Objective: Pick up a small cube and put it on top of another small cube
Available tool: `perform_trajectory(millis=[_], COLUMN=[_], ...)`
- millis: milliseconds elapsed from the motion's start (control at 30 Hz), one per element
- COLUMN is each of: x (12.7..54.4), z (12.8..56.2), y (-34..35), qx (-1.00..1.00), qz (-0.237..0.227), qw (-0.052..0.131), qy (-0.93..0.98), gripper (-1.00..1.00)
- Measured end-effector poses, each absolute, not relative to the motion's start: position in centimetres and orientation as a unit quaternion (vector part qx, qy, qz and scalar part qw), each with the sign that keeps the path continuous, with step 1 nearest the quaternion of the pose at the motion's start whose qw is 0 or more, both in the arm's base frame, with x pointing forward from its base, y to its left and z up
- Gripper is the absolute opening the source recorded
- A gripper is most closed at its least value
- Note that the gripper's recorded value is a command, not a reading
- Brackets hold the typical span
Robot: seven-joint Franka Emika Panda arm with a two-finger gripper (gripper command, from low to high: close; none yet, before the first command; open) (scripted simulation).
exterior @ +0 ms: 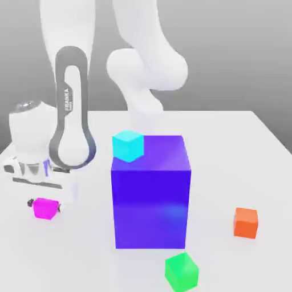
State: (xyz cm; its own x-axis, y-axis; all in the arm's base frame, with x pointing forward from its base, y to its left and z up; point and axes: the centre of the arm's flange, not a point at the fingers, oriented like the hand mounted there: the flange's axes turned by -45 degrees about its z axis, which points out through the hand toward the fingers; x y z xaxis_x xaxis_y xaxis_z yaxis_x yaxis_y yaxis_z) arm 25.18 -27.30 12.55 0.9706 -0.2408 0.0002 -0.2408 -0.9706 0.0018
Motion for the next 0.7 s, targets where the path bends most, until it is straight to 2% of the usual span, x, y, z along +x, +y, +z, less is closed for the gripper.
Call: perform_trajectory(millis=[133,367,600,700], x=[25.2,25.5,25.2,30.0], z=[12.6,16.1,18.9,21.0], y=[-27.3,-27.9,-27.4,-26.0], qx=[0.993,0.993,0.993,0.995], qz=[0.000,0.002,0.000,0.027], qw=[0.001,0.008,0.001,0.001], qy=[-0.121,-0.119,-0.122,-0.098], gripper=[-1.00,-1.00,-1.00,-1.00])
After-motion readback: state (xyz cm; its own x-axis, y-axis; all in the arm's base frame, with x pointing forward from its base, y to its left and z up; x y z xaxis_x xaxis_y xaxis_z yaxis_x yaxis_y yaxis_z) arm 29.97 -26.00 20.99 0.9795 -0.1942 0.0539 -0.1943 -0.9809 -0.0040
